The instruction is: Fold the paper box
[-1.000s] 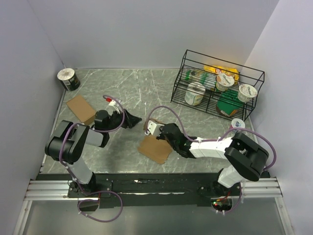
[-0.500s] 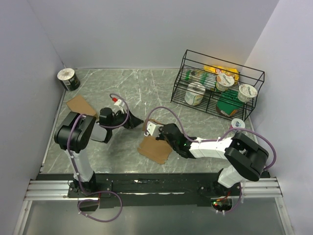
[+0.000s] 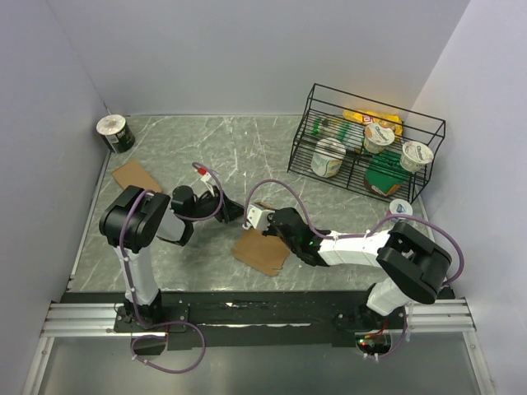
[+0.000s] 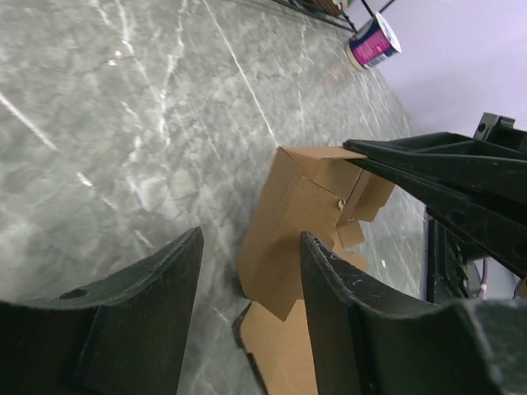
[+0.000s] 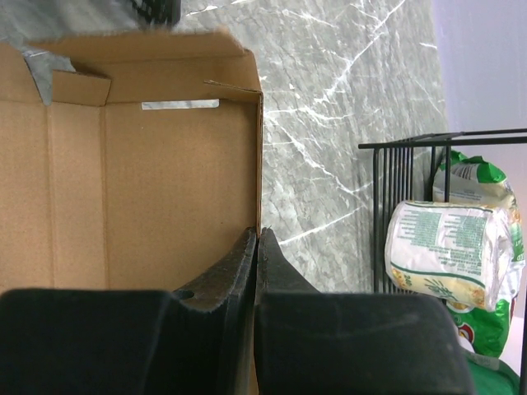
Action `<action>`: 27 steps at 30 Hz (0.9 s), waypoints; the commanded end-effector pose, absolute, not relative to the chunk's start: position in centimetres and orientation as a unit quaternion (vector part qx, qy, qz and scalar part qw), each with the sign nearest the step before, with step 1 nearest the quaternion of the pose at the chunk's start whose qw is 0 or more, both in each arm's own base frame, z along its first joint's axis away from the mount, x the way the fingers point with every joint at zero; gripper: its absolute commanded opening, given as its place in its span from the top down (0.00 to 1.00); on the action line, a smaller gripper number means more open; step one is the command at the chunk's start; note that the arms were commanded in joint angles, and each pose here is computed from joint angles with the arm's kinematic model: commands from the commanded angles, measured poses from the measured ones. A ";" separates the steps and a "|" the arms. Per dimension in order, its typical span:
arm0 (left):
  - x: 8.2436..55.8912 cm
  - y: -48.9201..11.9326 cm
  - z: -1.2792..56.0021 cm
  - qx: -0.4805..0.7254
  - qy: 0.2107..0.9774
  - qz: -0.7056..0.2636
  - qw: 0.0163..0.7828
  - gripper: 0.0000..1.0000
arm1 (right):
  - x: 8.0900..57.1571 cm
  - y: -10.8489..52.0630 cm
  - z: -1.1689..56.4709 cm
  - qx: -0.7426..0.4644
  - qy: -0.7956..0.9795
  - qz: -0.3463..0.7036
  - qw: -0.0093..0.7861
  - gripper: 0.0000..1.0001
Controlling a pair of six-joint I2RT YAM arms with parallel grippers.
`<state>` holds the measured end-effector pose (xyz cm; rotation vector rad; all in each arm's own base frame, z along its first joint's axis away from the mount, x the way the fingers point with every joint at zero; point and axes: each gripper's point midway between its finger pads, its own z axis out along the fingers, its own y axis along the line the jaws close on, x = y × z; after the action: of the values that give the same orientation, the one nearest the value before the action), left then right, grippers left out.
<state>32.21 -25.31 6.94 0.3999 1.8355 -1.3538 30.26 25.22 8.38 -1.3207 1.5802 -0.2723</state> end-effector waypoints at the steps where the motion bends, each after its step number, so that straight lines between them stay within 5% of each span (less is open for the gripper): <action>1: 32.1 -26.7 7.9 0.198 0.705 -0.538 0.417 0.44 | 30.7 26.3 9.7 -0.540 0.647 -0.105 0.528 1.00; 27: 32.5 -28.4 8.2 0.226 0.712 -0.450 0.489 0.51 | 30.1 26.8 10.0 -0.543 0.637 -0.113 0.535 1.00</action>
<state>31.87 -28.62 6.98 0.5300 1.7964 -1.1998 30.22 24.86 8.09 -1.3284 1.5889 -0.3069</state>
